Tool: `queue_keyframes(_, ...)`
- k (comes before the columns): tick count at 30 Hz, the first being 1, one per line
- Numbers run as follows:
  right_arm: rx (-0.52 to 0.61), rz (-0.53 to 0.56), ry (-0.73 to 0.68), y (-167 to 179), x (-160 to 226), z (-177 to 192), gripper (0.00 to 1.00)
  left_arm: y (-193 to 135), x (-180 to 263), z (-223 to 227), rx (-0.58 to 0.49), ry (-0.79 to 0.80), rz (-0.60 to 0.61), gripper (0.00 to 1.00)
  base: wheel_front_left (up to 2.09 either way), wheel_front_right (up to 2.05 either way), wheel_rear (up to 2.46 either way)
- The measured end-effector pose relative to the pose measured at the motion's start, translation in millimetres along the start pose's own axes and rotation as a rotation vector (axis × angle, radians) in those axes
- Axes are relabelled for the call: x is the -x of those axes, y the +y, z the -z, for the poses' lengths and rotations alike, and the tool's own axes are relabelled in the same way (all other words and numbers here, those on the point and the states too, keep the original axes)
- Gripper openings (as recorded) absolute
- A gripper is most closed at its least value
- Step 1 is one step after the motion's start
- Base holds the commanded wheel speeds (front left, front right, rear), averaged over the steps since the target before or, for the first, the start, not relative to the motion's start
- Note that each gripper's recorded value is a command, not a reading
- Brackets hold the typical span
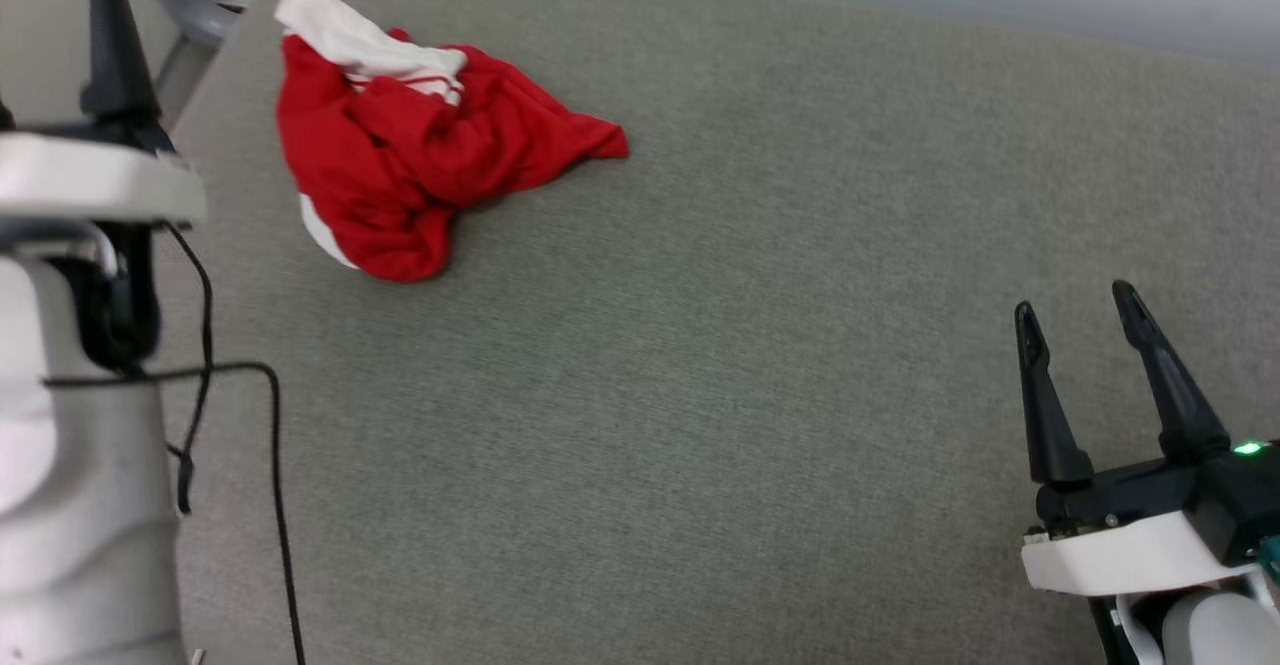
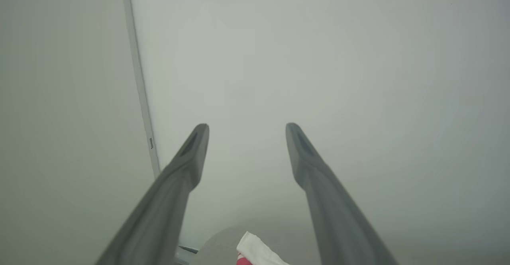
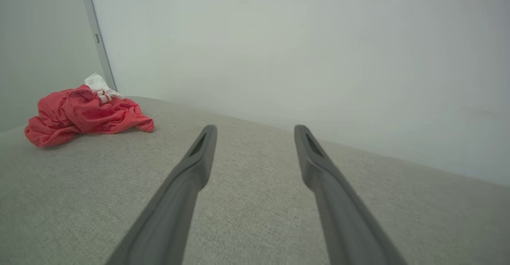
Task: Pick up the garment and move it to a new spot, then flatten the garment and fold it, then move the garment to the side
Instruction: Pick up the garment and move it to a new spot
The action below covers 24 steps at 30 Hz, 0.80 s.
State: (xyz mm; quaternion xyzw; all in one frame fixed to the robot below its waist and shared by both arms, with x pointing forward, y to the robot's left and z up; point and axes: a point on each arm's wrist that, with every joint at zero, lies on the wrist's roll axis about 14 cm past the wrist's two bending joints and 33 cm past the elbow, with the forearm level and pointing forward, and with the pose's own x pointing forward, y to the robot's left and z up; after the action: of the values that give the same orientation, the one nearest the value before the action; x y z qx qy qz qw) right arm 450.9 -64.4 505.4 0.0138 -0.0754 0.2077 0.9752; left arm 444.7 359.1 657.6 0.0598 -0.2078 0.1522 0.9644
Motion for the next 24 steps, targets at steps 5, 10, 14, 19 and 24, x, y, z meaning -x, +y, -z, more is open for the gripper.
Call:
queue_keyframes(5, 0.011, 0.042, 0.012, -19.0, 0.0, 9.3, 1.00, -20.7, -45.5, 23.6, 0.003, 0.104, 0.068, 1.00, 0.00, 0.00, 0.00)
queue_keyframes(10, 0.024, 0.081, 0.029, -36.7, 1.0, 18.9, 1.00, -42.5, -65.0, 82.4, 0.002, 0.408, 0.132, 1.00, 0.00, 0.00, 0.00)
queue_keyframes(14, 0.034, 0.104, 0.043, -48.5, 1.4, 27.0, 1.00, -57.7, -62.4, 128.7, -0.004, 0.682, 0.184, 1.00, 0.00, 0.00, 0.00)
queue_keyframes(19, 0.041, 0.122, 0.066, -59.1, 0.6, 40.0, 1.00, -60.4, -36.8, 183.8, -0.058, 1.000, 0.221, 1.00, 0.00, 0.00, 0.00)
queue_keyframes(24, 0.049, 0.139, 0.090, -68.8, 1.4, 52.0, 1.00, -64.1, 1.9, 230.9, -0.070, 1.277, 0.248, 1.00, 0.00, 0.00, 0.00)
